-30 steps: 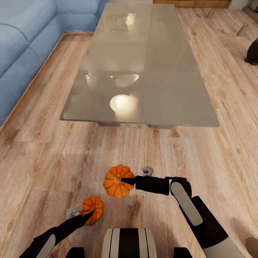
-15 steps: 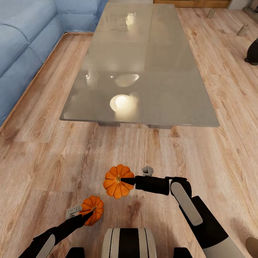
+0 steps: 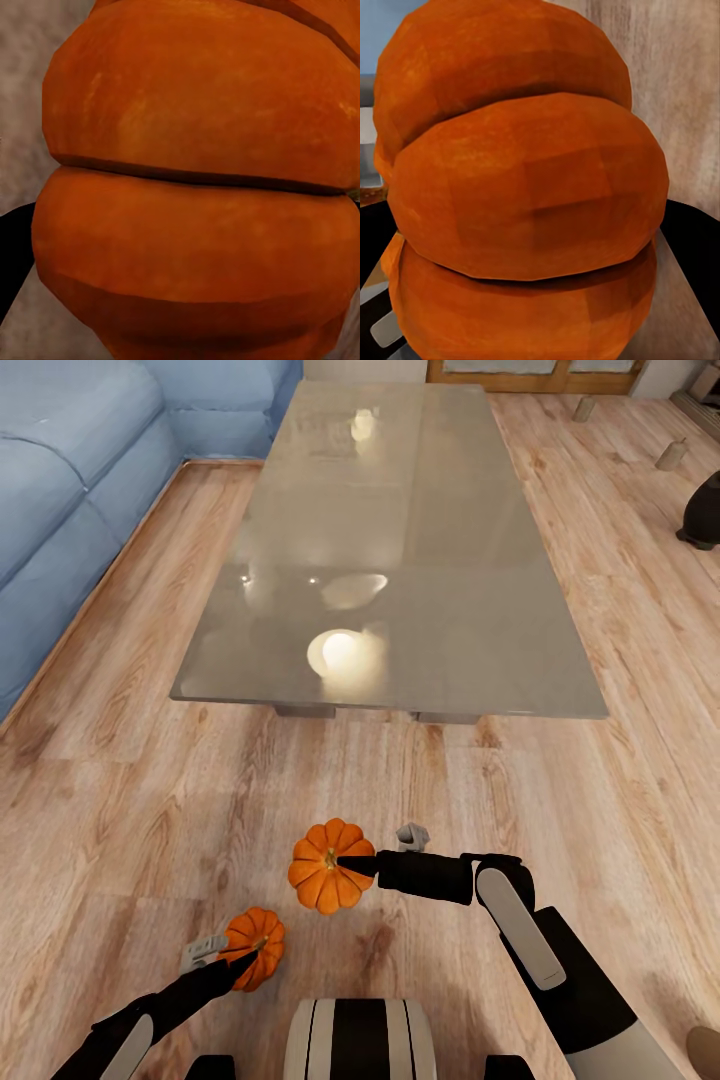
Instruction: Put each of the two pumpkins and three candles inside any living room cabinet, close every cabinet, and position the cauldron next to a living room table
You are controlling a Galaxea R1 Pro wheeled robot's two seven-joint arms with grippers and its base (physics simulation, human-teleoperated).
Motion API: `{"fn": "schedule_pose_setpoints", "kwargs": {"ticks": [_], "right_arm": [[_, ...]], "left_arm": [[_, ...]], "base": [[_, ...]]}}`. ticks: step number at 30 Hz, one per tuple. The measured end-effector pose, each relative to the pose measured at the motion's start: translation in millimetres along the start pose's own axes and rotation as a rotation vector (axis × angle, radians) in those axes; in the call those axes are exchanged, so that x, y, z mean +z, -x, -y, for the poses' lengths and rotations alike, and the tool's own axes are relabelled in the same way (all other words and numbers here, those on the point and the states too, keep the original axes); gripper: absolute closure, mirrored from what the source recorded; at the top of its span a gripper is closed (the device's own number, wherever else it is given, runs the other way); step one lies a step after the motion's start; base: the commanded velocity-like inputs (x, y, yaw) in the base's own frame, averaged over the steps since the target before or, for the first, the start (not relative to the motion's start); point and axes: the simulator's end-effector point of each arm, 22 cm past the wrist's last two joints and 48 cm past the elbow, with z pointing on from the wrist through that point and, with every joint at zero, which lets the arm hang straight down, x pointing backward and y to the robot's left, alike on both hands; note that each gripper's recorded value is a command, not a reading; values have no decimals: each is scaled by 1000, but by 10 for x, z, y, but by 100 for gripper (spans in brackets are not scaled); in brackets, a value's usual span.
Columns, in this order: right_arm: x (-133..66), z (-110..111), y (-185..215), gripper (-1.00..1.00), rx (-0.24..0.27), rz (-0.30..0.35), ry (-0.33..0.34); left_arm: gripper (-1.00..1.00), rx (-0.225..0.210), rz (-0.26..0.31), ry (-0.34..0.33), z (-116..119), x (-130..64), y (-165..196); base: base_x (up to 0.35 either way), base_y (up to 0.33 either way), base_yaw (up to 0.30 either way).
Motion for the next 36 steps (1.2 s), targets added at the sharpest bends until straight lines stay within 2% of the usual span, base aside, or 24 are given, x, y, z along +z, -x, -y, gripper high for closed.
{"fn": "schedule_pose_setpoints", "kwargs": {"ticks": [13,17,21,24,26,27,33,35,36], "right_arm": [[-101,-188,96,100,-34,24,7],[-123,-185,98,100,-35,24,-3],[-156,-236,119,100,-42,30,-3],[-190,-273,145,100,-50,37,-4],[-192,-256,135,100,-43,34,-6],[-183,-216,122,100,-40,31,-15],[-154,-119,63,100,-9,17,-24],[-161,-122,66,100,-9,18,-25],[-171,-146,74,100,-10,20,-22]], "left_arm": [[100,18,41,-14,94,-101,211],[100,38,90,-44,230,-173,486],[100,57,101,-50,246,-276,658],[100,59,56,-81,407,-379,788],[100,55,-1,-115,603,-466,852],[100,63,-19,-114,625,-485,849],[100,62,-104,-149,871,-593,835],[100,73,-136,-168,1023,-693,885],[100,63,-138,-181,1079,-732,914]], "base": [[0,0,0],[0,0,0],[0,0,0],[0,0,0],[0,0,0],[0,0,0],[0,0,0],[0,0,0],[0,0,0]]}}
